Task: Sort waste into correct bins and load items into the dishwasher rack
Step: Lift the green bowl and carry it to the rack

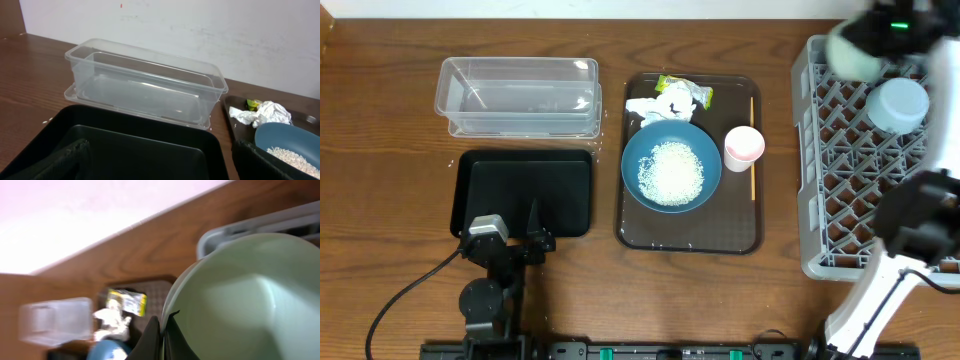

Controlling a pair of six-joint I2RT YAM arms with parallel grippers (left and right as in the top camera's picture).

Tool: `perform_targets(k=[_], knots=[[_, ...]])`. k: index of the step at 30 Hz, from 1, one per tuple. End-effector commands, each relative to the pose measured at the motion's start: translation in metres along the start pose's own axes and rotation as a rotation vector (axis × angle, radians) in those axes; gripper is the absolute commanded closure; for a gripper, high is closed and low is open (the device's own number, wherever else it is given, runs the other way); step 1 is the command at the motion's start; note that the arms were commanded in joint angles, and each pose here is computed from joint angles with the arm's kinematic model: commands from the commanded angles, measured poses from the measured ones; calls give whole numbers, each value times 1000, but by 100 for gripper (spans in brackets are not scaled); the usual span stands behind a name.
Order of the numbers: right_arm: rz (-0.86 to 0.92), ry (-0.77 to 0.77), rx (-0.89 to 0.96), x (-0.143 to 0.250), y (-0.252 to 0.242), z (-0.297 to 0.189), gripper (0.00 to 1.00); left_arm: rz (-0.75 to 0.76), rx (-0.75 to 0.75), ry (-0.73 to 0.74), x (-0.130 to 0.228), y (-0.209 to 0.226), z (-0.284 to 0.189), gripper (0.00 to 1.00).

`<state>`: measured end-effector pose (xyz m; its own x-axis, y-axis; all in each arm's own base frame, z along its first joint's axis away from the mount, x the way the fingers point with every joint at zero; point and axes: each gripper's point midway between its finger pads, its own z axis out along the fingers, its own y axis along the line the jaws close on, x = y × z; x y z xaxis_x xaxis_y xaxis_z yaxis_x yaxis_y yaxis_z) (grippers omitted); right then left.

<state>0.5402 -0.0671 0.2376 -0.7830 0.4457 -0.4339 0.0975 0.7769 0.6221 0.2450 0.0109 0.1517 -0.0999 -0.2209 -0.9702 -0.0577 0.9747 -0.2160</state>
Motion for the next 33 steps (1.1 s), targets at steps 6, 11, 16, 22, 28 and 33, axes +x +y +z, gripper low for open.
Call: perform_targets(k=[6,11,16,22,28,33], knots=[[45,-148,-173,-30,-52,-100,99,15,1,53,17,2,1,8],[-14,-213,-182,-32,-95,-127,99,15,1,53,17,2,1,8],[-43,-268,-287,-34,-114,-128,99,15,1,53,17,2,1,8],[-101,-338,-444,-41,-121,-115,99,15,1,53,17,2,1,8],[-92,-373,-466,-40,-135,-100,99,15,1,53,17,2,1,8],[-129,-377,-475,-35,-136,-91,99,15,1,53,17,2,1,8]])
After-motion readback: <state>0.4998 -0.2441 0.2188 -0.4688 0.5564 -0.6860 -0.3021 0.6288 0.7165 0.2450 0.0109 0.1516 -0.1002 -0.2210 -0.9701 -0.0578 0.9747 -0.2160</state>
